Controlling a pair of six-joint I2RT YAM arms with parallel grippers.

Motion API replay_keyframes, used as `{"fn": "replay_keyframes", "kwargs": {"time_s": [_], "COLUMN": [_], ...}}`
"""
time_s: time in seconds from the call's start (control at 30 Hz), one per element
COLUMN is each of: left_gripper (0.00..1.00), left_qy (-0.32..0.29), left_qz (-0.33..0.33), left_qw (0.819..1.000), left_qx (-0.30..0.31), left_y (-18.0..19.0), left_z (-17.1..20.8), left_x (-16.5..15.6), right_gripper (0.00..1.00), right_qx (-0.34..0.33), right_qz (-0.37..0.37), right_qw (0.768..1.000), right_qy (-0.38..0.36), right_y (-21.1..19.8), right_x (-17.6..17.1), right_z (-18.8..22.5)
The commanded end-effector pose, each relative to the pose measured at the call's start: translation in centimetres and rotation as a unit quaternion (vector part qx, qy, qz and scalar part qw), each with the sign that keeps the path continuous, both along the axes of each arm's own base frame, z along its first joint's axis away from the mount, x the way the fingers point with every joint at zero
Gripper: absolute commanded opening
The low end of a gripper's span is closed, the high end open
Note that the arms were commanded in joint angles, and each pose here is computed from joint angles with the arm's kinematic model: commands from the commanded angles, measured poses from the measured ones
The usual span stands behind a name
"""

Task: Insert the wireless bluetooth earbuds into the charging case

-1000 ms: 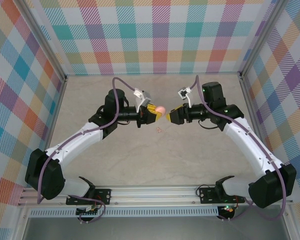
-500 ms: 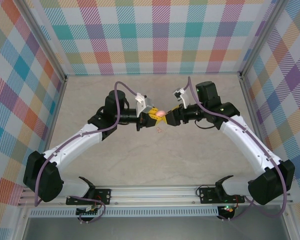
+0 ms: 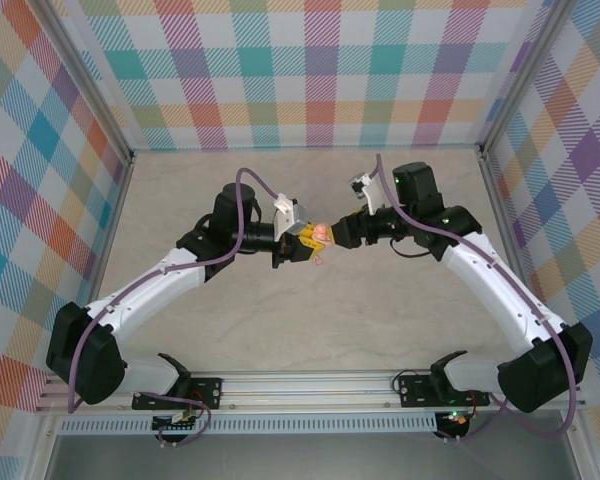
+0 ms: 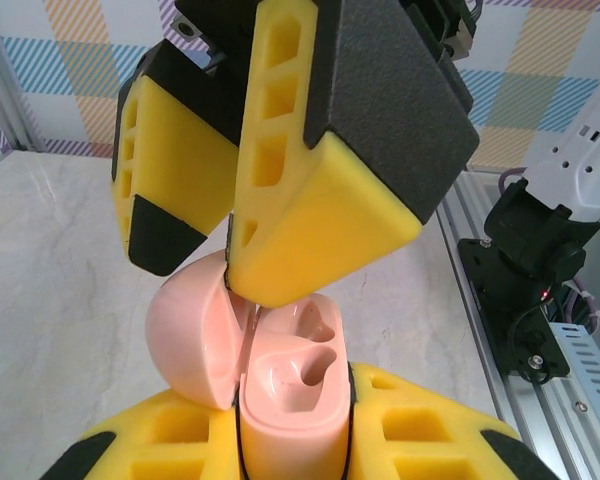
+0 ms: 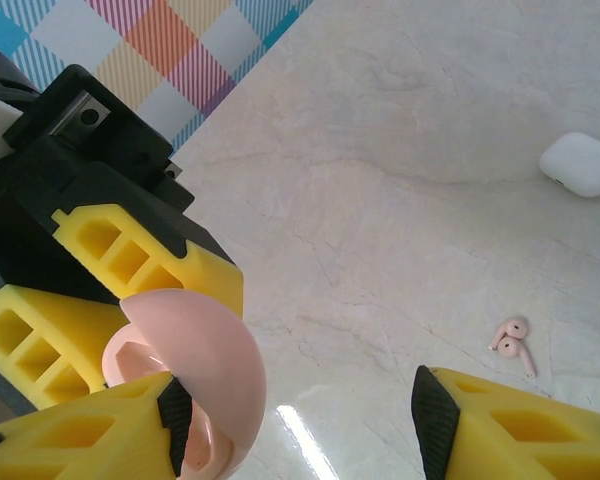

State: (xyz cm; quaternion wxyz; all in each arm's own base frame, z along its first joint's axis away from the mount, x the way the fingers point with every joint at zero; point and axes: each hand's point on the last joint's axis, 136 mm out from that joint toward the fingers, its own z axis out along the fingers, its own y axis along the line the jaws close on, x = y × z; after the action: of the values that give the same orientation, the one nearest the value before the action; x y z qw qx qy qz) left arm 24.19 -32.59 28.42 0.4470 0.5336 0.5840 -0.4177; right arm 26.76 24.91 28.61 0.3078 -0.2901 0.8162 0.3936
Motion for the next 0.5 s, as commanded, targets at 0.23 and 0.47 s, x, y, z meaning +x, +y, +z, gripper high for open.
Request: {"fn": "replay_keyframes", "kwargs": {"time_s": [0.23, 0.47], "left_gripper": [0.08, 0.08], "left_qy": [-0.048, -0.026], "left_qz": [-0.032, 0.015], "left_qw": [0.997, 0.999], "left_qx": [-0.055, -0.044], "left_y": [-0.4, -0.5], "left_z": [4.2, 3.0], "left_x": [-1.9, 0.2], "right_gripper": [0.62, 0.63], "right_qx": [-0.008, -0.010], "right_qz": [0.030, 0.019], "right_qw": [0.999, 1.000], "right_qy": [0.026, 0.010], "right_y": [0.5, 0.1], "right_x": [-0.5, -0.5], "right_z": [-1.1, -0.5]}}
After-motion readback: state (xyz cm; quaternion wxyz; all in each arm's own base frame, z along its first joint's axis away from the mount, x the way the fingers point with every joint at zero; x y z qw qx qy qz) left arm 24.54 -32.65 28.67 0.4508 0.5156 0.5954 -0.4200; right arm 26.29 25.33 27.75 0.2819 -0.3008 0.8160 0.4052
